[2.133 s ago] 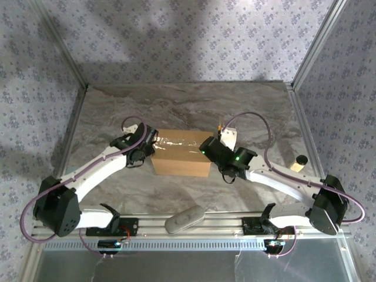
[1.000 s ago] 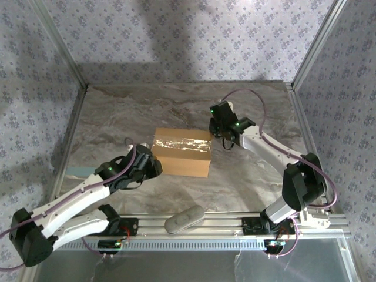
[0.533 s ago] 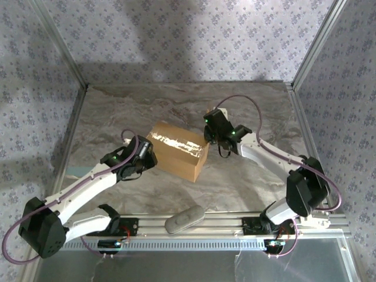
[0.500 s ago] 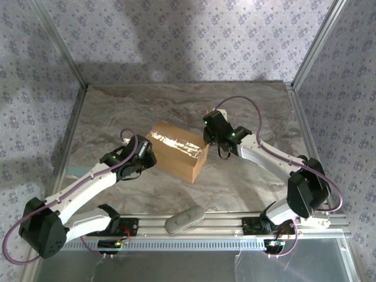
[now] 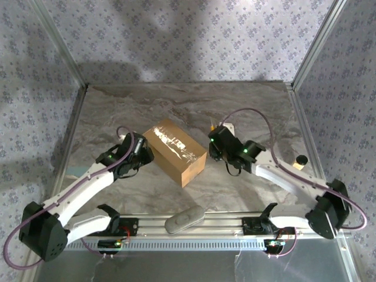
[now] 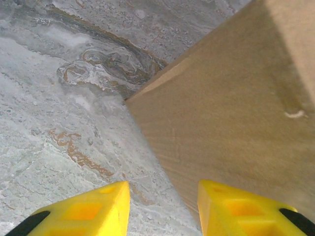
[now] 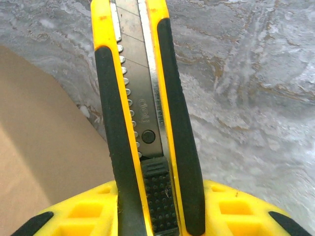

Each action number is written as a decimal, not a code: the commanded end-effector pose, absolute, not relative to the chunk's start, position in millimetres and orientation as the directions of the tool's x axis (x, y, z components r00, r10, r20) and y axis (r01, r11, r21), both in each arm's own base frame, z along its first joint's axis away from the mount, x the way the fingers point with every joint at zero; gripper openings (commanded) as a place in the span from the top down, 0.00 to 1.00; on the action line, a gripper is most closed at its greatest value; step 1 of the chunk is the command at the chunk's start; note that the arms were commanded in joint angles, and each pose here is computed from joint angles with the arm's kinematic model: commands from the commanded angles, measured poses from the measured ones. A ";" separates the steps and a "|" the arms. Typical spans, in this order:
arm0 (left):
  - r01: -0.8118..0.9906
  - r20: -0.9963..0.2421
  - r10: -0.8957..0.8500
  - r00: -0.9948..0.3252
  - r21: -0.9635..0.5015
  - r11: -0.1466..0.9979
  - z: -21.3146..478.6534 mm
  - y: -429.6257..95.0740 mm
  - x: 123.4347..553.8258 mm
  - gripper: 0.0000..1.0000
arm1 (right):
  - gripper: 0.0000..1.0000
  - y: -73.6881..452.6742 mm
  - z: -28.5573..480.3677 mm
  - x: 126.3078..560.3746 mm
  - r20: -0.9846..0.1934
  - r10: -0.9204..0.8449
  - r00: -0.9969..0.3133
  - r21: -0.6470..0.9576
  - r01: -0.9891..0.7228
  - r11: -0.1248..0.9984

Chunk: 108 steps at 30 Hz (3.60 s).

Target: Unpack the express box

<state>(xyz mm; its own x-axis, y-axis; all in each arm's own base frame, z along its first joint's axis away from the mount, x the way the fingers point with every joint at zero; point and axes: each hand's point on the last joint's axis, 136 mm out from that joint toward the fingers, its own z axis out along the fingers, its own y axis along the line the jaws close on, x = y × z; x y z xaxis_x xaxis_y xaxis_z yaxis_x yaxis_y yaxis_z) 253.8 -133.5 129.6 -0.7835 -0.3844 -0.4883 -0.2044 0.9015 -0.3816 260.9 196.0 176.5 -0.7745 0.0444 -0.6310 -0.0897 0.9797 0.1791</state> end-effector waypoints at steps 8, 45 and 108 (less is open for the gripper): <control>-0.129 -0.480 -0.385 -0.788 -0.483 0.866 139.4 -141.4 233.8 0.58 | 1.00 168.6 170.3 178.9 -0.576 -0.083 -0.814 0.081 -0.157 0.984; -0.129 -0.455 -0.362 -0.814 -0.465 0.876 130.4 -154.6 237.1 0.59 | 1.00 213.4 163.7 117.5 -0.552 -0.286 -0.783 -0.051 -0.311 0.949; -0.130 -0.461 -0.362 -0.810 -0.461 0.878 130.9 -154.0 236.7 0.58 | 1.00 207.2 153.9 115.4 -0.515 -0.308 -0.800 -0.135 -0.280 0.951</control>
